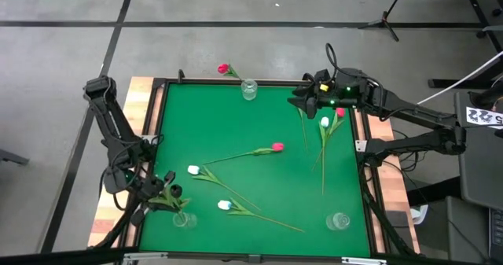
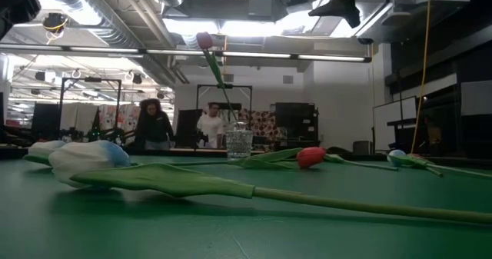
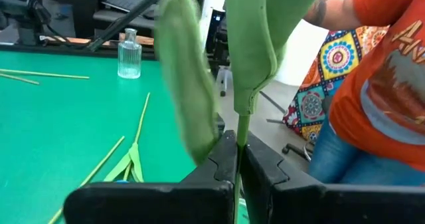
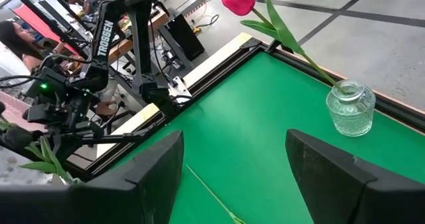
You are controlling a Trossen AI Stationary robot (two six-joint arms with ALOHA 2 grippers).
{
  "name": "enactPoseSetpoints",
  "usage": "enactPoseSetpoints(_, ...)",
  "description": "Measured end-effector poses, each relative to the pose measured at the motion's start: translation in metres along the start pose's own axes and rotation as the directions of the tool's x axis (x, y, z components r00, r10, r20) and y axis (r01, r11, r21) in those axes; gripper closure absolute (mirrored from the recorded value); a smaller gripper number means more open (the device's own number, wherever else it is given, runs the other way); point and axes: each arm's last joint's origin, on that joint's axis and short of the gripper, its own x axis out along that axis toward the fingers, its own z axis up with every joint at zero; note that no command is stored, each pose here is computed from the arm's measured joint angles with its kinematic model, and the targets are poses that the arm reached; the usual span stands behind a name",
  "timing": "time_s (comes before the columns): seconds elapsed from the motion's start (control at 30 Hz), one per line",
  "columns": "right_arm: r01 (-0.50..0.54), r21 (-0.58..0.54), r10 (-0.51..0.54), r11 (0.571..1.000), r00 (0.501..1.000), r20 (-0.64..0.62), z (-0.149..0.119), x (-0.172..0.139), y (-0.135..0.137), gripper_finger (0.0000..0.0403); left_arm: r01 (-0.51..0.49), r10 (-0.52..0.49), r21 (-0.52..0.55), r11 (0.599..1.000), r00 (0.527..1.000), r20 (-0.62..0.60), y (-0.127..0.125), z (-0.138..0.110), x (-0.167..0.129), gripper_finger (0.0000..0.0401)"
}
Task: Sort flowers into vase by color
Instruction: Put the left black flower into the bottom left transparent vase
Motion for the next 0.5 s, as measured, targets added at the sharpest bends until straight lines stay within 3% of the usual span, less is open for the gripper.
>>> enactPoseSetpoints(0.5,0.000,-0.006,0.000,1.000,1.000,-0.001,0.000,0.000,0.000,0.0139,-0.029,0.039,0.090,0.996,0.993,-0.108,-0.010,-0.022,0.020,0.0397)
